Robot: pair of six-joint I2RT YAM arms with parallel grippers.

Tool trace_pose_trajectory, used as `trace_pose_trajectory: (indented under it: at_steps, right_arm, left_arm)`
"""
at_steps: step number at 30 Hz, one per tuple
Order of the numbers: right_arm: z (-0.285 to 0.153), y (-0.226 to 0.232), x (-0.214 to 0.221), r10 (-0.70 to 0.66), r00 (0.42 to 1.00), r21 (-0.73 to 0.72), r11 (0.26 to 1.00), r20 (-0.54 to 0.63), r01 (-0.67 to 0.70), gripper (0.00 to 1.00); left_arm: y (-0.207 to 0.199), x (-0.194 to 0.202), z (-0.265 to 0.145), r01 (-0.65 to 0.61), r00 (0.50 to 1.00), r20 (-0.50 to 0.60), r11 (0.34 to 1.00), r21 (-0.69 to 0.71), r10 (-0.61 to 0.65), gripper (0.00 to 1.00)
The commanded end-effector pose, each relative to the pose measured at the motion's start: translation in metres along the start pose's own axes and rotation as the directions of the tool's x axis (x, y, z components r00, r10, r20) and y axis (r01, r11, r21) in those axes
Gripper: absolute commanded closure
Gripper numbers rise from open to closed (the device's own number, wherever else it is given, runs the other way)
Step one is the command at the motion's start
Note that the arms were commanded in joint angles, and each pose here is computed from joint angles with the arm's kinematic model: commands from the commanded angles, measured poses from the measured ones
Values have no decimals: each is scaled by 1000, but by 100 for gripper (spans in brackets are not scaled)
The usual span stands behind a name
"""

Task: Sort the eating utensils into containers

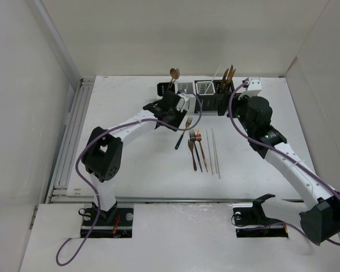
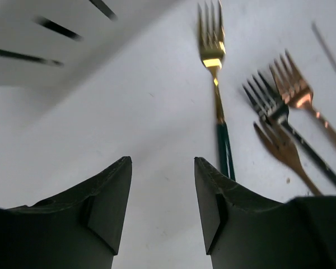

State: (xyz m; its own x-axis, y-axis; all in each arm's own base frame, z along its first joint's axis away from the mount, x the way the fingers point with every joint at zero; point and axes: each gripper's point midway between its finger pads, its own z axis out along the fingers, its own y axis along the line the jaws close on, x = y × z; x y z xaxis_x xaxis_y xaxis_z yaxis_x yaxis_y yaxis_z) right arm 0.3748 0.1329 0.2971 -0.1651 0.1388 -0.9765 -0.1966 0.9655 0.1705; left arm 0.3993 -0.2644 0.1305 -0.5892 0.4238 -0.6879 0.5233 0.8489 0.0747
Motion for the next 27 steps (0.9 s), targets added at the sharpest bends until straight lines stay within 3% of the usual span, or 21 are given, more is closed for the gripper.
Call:
trace_pose_trajectory:
  at_steps: [1,8,13,15,20,21,23,27]
  right_arm:
    - [-8,5,-11,16,1000,1,1000,23,-16,20]
    - [-17,5,-2,26,1000,15,1000,-2,-26,20]
    - [-25,-3,-2,25,1000,51,998,0,-25,20]
    - [-31,-7,-8,27,999,70,997,17,-28,20]
    - [-39,-14,-17,31,998,107,994,48,-36,20]
    - [-39,-15,-17,22,999,107,994,48,-27,20]
    - [-39,-16,-18,22,999,116,993,50,-27,20]
    - [-40,-16,-22,13,998,115,993,57,-20,20]
  left_arm:
    - [-32,37,6,-29,994,-105,990,137,43,55]
    - [-76,63,28,-75,985,-133,970,229,107,51]
    - [-76,77,46,-53,980,-175,976,211,91,50]
    - [-73,96,53,-35,967,-242,982,183,80,52]
    - [-62,125,62,-19,945,-320,991,133,61,68]
    - [-58,135,65,5,935,-353,992,128,41,81]
    - [-51,136,70,39,924,-383,992,122,11,97]
    - [-50,127,62,55,927,-376,989,135,0,100]
